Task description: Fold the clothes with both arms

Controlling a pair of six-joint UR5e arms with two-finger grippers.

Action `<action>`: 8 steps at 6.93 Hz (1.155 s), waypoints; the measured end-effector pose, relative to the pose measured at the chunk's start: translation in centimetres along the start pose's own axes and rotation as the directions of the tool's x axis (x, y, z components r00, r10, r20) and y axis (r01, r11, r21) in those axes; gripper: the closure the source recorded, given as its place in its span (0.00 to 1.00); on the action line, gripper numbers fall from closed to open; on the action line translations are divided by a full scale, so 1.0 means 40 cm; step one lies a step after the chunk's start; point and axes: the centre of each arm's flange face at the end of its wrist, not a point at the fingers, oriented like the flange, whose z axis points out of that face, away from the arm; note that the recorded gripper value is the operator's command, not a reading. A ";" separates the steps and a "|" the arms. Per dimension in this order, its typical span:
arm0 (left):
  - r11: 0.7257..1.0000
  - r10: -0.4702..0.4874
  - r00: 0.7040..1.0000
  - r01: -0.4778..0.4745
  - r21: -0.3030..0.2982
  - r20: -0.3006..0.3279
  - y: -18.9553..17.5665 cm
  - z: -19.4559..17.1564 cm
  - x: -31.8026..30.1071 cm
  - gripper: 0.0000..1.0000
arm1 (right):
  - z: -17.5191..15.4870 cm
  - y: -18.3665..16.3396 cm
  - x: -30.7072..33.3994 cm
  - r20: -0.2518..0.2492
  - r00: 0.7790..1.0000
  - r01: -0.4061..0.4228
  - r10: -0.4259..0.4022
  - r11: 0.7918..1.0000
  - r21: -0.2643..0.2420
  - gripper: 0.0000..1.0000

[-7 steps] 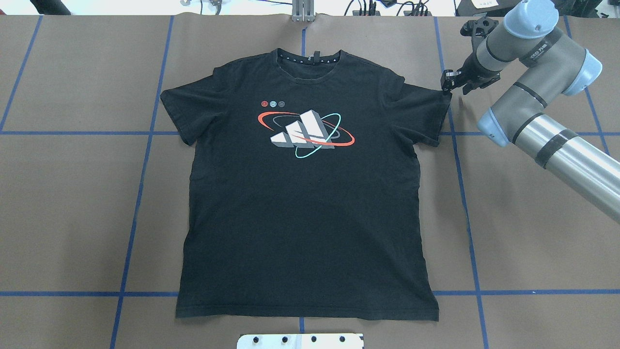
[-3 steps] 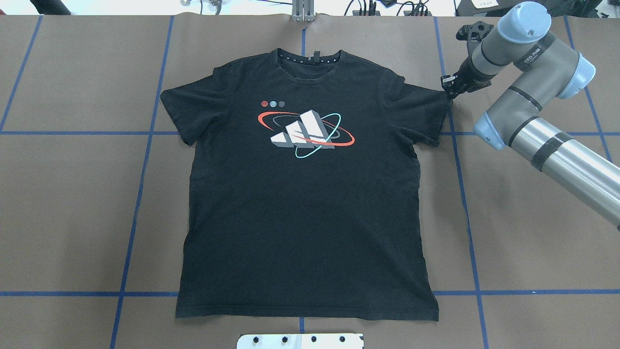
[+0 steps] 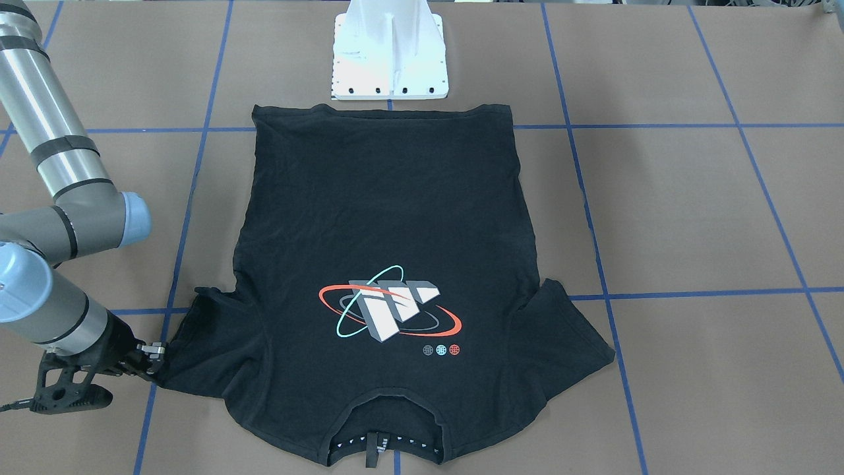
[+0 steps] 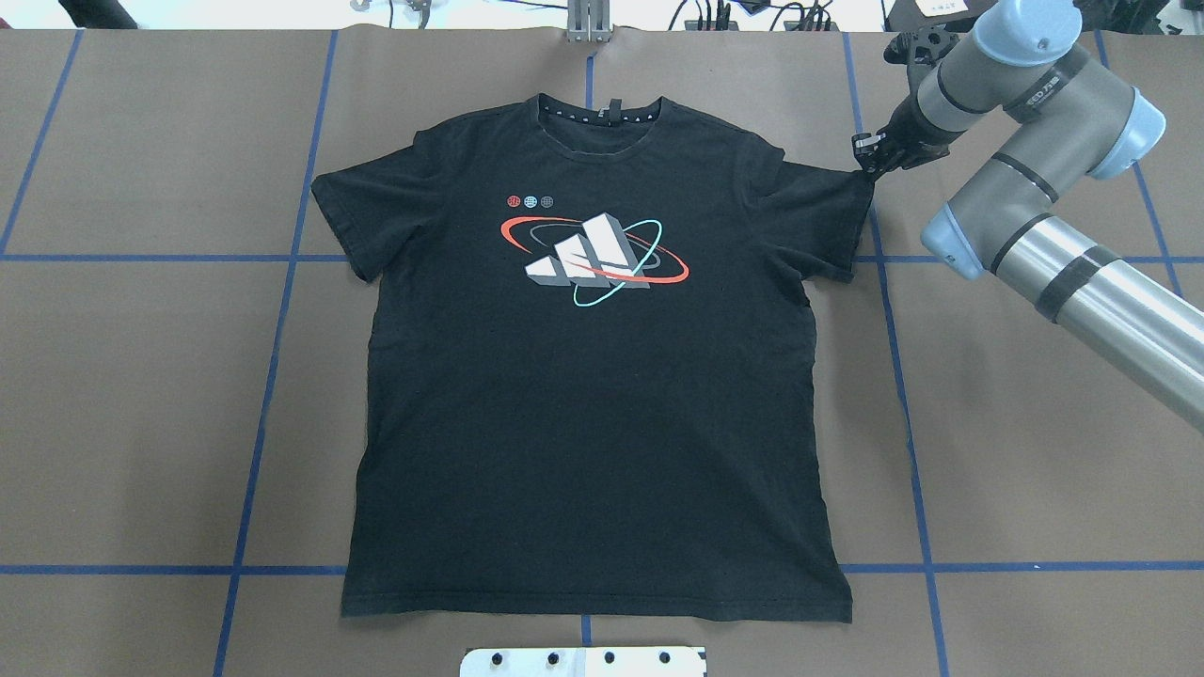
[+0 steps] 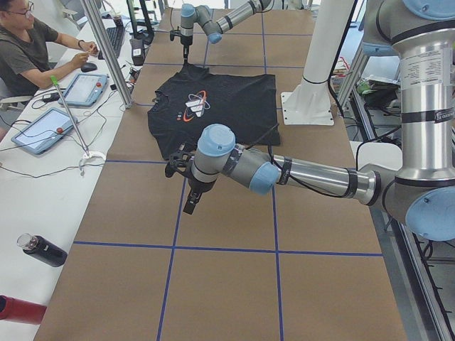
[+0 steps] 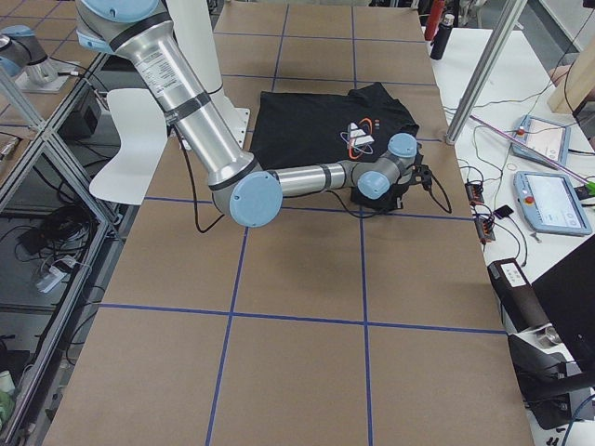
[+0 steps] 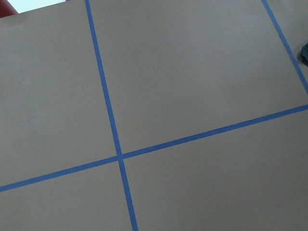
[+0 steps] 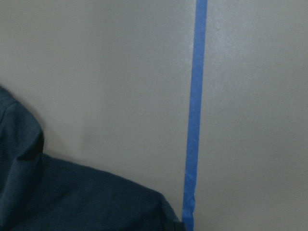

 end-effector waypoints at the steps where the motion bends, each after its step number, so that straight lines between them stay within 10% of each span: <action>1: 1.000 0.004 1.000 -0.004 0.004 -0.001 -0.002 -0.006 0.006 0.00 | -0.025 0.050 0.036 0.040 0.999 0.003 -0.002 1.000 -0.024 1.00; 8: 1.000 0.012 1.000 -0.012 0.011 -0.002 -0.003 -0.016 0.018 0.00 | -0.132 0.104 -0.124 0.141 0.989 -0.037 0.040 0.999 -0.024 1.00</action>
